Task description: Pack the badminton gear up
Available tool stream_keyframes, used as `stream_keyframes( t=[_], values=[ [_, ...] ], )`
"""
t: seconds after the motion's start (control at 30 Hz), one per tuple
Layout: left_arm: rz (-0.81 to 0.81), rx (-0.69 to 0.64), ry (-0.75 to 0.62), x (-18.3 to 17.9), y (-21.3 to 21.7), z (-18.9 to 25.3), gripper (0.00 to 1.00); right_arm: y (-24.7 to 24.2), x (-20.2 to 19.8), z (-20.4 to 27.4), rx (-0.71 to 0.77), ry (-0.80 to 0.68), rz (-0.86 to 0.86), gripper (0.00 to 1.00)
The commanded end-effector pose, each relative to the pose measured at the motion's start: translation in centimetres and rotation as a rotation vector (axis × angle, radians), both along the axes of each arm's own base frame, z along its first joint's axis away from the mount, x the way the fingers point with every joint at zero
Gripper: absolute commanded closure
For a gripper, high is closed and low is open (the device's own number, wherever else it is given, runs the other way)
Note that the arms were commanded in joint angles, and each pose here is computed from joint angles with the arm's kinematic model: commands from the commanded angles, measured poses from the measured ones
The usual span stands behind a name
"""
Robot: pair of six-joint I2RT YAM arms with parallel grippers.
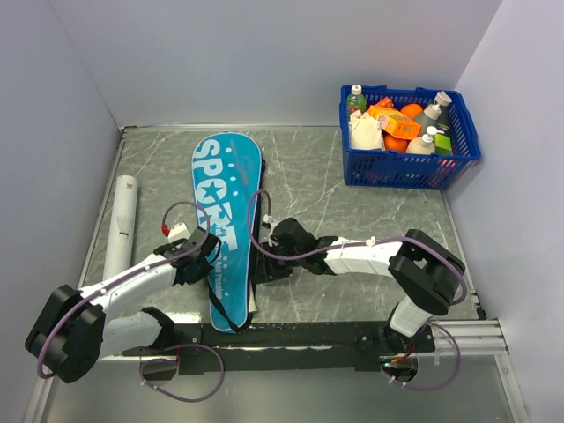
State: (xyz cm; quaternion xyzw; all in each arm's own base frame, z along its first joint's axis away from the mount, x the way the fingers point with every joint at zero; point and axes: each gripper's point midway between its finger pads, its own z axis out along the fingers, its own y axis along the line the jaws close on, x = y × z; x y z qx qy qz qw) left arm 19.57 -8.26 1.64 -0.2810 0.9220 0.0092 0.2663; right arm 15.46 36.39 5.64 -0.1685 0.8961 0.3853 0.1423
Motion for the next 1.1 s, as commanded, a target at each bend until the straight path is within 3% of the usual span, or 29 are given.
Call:
stream_keyframes(
  t=[0.0,0.63,1.07],
  values=[
    [-0.009,-0.048,-0.019,0.3,-0.8,-0.3,0.99,2.1,0.0,1.1,0.068,-0.002,0.026,0.58],
    [-0.024,-0.093,-0.030,-0.3,-1.1,-0.8,0.99,4.5,-1.6,0.2,0.085,0.056,0.054,0.63],
    [-0.055,-0.140,-0.039,-0.7,-1.8,-0.4,0.99,8.0,-2.8,1.1,0.311,0.177,0.062,0.74]
  ],
)
